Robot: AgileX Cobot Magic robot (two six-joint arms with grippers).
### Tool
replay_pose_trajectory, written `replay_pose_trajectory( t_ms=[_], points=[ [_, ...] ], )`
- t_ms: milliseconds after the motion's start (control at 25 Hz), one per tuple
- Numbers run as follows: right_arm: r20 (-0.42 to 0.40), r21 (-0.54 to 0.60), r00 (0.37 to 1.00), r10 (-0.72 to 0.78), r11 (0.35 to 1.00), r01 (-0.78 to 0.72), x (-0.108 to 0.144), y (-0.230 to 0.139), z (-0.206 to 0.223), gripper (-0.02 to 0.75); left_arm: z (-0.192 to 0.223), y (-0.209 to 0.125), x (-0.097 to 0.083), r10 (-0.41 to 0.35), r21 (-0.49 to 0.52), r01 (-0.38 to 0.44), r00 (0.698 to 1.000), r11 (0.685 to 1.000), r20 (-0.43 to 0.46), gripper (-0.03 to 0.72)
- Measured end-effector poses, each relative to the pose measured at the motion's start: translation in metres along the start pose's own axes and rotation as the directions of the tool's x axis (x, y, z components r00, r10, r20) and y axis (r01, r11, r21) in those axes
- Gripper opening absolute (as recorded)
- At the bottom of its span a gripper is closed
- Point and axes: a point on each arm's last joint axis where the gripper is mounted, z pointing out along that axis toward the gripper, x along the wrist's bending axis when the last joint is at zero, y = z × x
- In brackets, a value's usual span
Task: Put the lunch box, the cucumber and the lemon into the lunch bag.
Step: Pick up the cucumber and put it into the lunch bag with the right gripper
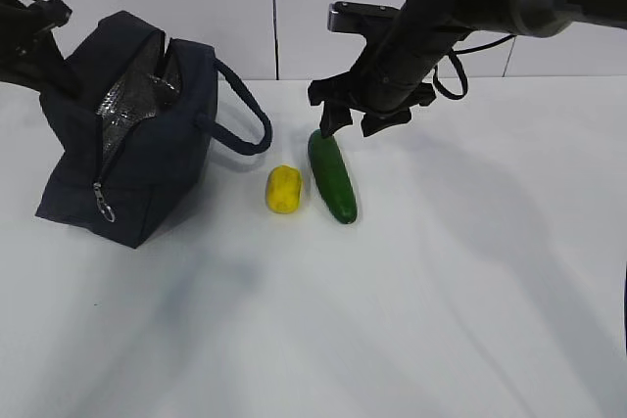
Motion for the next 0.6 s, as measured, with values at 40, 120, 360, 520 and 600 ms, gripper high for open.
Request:
replay_pose_trajectory(
  t_ms=[40,120,360,520,600],
  points=[
    [0.002,-0.009,1.000,-0.004,1.000,0.004,0.001,0.001,0.001,0.491,-0.001,0.000,0.002,-0.005,-0.002,0.005,1.000,1.000,-0.002,0.006],
    [0.003,-0.010,1.000,-0.011,1.000,0.011,0.002,0.000,0.007,0.496,-0.001,0.000,0.002,-0.004,-0.001,0.004,1.000,1.000,-0.005,0.006],
    [0.008,-0.007,1.000,-0.016,1.000,0.016,0.000,0.003,0.033,0.503,-0.001,0.000,0.003,-0.004,-0.001,0.004,1.000,1.000,-0.008,0.006],
    [0.009,-0.026,1.000,-0.024,0.999,0.024,-0.001,0.012,0.044,0.503,-0.001,0.000,0.003,-0.005,-0.001,0.005,1.000,1.000,-0.008,0.006],
    [0.009,-0.021,1.000,-0.024,1.000,0.024,-0.002,0.012,0.051,0.503,-0.001,0.000,0.003,-0.004,-0.001,0.004,1.000,1.000,-0.010,0.006]
  ],
)
